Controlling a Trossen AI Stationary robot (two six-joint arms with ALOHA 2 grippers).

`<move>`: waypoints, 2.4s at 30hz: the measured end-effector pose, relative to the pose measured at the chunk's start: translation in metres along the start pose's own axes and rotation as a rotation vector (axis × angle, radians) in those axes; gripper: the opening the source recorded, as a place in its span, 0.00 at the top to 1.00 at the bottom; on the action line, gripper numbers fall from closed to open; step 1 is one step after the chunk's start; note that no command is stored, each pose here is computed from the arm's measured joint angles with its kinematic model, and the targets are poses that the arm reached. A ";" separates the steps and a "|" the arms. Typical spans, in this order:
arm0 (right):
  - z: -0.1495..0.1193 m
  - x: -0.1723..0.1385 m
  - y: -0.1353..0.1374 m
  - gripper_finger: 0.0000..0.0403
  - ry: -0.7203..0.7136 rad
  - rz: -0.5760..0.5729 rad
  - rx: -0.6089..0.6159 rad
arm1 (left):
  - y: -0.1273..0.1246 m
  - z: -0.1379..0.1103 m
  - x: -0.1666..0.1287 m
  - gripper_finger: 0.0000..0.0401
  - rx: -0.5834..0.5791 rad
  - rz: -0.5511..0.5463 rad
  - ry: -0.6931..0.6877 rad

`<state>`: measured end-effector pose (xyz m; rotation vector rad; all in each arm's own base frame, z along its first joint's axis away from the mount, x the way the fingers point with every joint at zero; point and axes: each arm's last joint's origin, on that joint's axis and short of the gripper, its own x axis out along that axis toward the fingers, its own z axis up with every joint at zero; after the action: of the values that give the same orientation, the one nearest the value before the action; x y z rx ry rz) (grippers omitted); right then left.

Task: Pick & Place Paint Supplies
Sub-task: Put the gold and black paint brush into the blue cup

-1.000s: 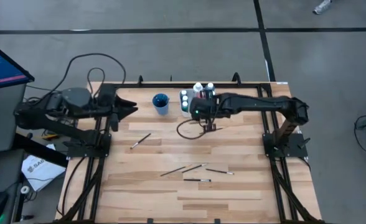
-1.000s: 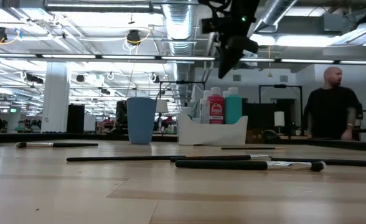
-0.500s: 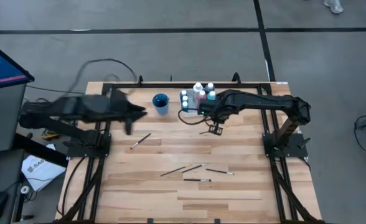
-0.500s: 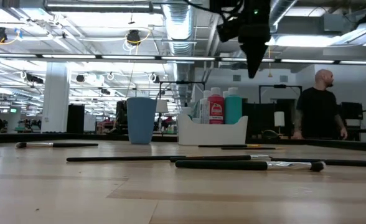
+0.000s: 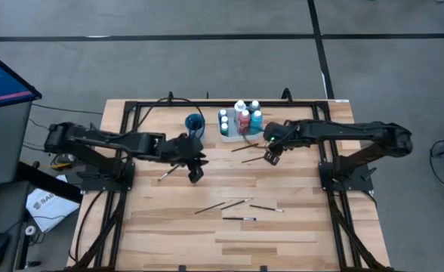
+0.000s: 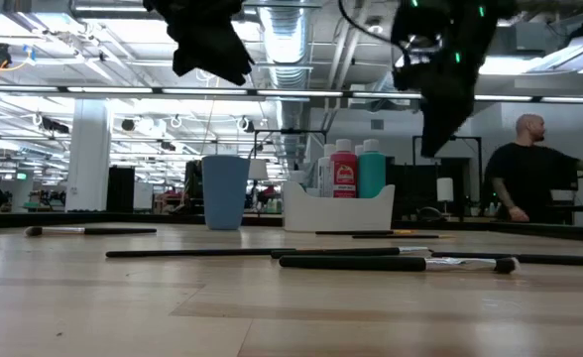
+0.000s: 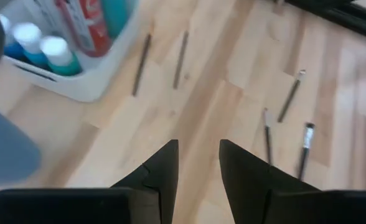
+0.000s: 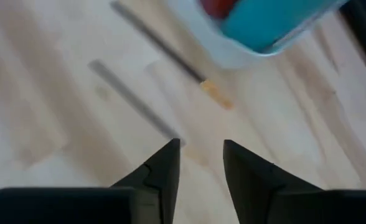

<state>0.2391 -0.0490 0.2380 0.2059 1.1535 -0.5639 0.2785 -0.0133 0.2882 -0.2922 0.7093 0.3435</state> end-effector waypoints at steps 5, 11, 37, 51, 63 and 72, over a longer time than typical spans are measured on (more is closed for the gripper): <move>-0.025 0.029 -0.013 0.71 -0.193 0.029 -0.057 | 0.000 0.003 -0.016 0.73 -0.037 -0.030 -0.046; -0.035 0.056 -0.025 0.67 -0.232 0.011 -0.135 | 0.007 0.009 -0.042 0.73 -0.097 -0.015 -0.140; -0.022 0.122 -0.025 0.61 -0.065 0.109 -0.319 | 0.014 0.012 -0.068 0.73 -0.172 -0.034 -0.223; -0.024 0.132 -0.028 0.71 -0.024 0.277 -0.242 | 0.014 0.012 -0.068 0.73 -0.172 -0.035 -0.222; -0.029 0.126 0.001 0.79 -0.006 0.215 -0.290 | 0.014 0.011 -0.068 0.73 -0.169 -0.047 -0.216; -0.032 0.125 0.007 0.98 0.021 0.200 -0.205 | 0.014 0.011 -0.068 0.73 -0.168 -0.046 -0.216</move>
<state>0.2527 -0.0690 0.1114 0.1486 1.1865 -0.2653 0.2316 -0.0106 0.3401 -0.4232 0.4616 0.3846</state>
